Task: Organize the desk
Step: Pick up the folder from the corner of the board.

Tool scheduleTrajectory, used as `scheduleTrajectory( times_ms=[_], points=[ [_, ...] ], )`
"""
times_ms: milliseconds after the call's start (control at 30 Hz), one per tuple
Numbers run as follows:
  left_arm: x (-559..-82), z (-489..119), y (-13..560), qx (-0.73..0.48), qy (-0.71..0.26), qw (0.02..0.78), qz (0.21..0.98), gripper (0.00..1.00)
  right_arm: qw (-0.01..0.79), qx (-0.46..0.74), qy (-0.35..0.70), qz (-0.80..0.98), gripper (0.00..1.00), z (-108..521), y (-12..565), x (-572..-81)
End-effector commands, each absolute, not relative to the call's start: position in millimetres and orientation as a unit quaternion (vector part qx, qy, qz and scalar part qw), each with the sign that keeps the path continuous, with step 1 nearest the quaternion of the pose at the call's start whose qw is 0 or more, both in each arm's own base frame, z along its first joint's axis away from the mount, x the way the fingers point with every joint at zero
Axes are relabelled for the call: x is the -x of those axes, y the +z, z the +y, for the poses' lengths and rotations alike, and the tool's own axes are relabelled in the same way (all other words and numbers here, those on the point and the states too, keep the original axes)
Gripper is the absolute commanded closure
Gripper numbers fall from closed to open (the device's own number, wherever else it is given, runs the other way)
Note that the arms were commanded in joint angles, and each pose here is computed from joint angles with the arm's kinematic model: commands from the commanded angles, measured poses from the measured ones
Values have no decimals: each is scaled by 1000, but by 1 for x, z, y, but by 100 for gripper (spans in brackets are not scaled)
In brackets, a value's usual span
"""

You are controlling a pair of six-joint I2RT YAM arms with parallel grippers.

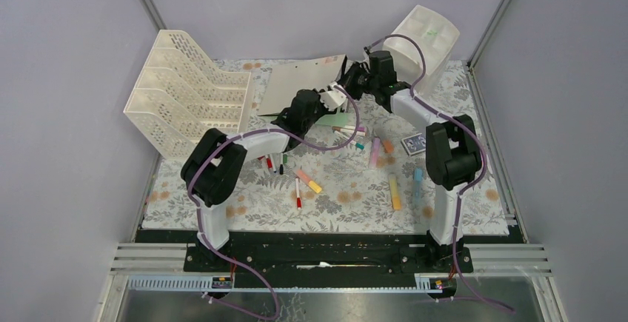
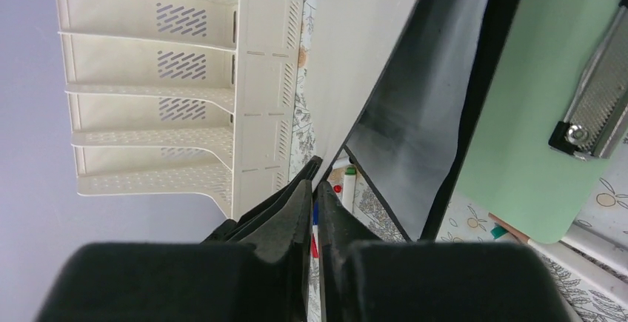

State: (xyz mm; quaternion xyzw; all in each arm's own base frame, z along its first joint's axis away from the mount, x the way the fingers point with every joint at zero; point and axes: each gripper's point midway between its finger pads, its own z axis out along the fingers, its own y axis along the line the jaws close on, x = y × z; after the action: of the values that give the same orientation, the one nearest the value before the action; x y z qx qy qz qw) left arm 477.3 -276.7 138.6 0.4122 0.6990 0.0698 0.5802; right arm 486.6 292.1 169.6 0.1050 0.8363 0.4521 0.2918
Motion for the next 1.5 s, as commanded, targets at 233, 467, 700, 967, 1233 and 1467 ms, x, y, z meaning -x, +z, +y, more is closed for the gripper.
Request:
scheduleTrajectory(
  times_ms=[233, 467, 700, 967, 1233, 1467],
  points=[
    [-469, -270, 199, -340, 38, 644, 684, 100, 380, 96, 492, 777, 53, 303, 280, -454],
    [-463, -262, 207, -313, 29, 654, 688, 100, 398, 154, 460, 779, 46, 284, 290, -449],
    [-455, -260, 225, -292, 4, 668, 684, 100, 411, 136, 416, 800, 45, 265, 275, -460],
    [-447, -257, 239, -283, -11, 677, 680, 100, 388, 94, 405, 822, 36, 269, 242, -482],
    [-441, -257, 243, -273, -25, 676, 683, 100, 369, 94, 397, 835, 36, 295, 213, -494],
    [-437, -256, 245, -264, -36, 674, 689, 100, 357, 87, 407, 836, 50, 314, 198, -498]
  ],
)
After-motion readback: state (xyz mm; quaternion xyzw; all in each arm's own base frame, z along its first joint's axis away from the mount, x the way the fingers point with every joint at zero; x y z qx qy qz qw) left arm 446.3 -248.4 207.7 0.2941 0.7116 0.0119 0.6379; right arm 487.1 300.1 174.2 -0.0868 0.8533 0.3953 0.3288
